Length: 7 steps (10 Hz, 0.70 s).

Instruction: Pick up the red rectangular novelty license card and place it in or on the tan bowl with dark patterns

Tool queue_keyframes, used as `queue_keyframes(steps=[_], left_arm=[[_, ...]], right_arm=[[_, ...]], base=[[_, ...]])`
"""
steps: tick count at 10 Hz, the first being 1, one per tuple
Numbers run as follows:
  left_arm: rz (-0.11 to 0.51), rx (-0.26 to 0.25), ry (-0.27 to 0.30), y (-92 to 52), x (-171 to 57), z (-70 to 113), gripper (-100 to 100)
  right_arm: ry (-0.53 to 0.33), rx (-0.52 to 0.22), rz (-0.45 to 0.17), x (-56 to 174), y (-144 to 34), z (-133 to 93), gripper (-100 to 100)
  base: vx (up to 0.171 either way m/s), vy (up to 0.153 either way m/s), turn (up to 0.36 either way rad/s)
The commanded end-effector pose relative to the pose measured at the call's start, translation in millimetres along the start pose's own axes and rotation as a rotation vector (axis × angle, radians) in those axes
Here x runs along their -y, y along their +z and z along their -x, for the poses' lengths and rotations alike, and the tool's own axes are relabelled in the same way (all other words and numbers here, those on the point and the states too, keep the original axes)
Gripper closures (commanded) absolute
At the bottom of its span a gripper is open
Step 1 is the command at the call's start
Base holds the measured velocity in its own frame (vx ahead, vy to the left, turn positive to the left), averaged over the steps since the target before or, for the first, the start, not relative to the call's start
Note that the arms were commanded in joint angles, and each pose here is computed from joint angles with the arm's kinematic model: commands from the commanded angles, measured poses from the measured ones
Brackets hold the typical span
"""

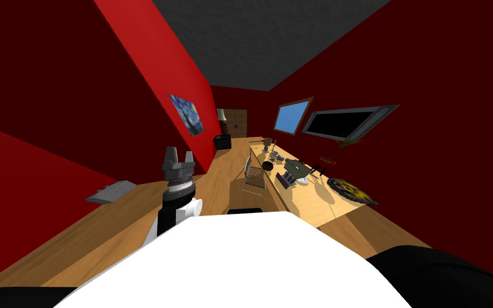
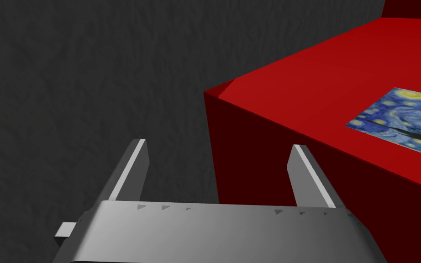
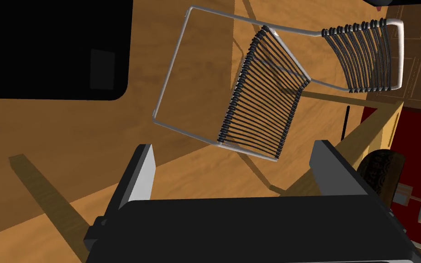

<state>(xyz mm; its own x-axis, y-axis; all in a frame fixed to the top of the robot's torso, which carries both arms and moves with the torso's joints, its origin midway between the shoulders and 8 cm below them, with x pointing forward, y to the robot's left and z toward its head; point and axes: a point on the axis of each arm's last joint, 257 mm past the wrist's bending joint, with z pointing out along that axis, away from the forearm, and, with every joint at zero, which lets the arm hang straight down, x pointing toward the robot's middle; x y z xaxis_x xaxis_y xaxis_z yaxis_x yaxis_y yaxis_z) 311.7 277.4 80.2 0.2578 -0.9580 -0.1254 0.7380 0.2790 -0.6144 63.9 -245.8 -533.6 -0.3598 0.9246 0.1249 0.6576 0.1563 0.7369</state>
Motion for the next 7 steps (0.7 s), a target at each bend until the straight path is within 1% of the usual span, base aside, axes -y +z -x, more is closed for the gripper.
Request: queue_keyframes(steps=[1, 2, 3, 4, 5, 6, 7], left_arm=[[0.0, 0.0, 0.0, 0.0, 0, 0.0, 0], [0.0, 0.0, 0.0, 0.0, 0, 0.0, 0], [0.0, 0.0, 0.0, 0.0, 0, 0.0, 0], [0.0, 0.0, 0.0, 0.0, 0, 0.0, 0], [0.0, 0.0, 0.0, 0.0, 0, 0.0, 0], [0.0, 0.0, 0.0, 0.0, 0, 0.0, 0], [0.0, 0.0, 0.0, 0.0, 0, 0.0, 0]], right_arm=[[-0.018, -0.019, -0.078, 35, -23.3, 1, -100], [-0.017, -0.012, -0.103, 46, -28.4, 4, -100], [-0.017, -0.012, -0.103, 46, -28.4, 4, -100], [-0.038, -0.033, -0.145, 63, -44.8, 6, -100], [-0.038, -0.022, -0.18, 78, -53.1, 11, -100], [-0.063, -0.038, -0.231, 97, -73.1, 16, -100], [-0.084, -0.044, -0.296, 123, -97.2, 24, -100]], base=[[-0.036, 0.007, 0.234], [-0.026, 0.0, 0.131], [-0.01, -0.003, -0.008], [-0.015, 0.006, 0.251], [-0.013, 0.0, 0.158], [-0.01, 0.012, 0.299], [-0.008, 0.017, 0.443]])
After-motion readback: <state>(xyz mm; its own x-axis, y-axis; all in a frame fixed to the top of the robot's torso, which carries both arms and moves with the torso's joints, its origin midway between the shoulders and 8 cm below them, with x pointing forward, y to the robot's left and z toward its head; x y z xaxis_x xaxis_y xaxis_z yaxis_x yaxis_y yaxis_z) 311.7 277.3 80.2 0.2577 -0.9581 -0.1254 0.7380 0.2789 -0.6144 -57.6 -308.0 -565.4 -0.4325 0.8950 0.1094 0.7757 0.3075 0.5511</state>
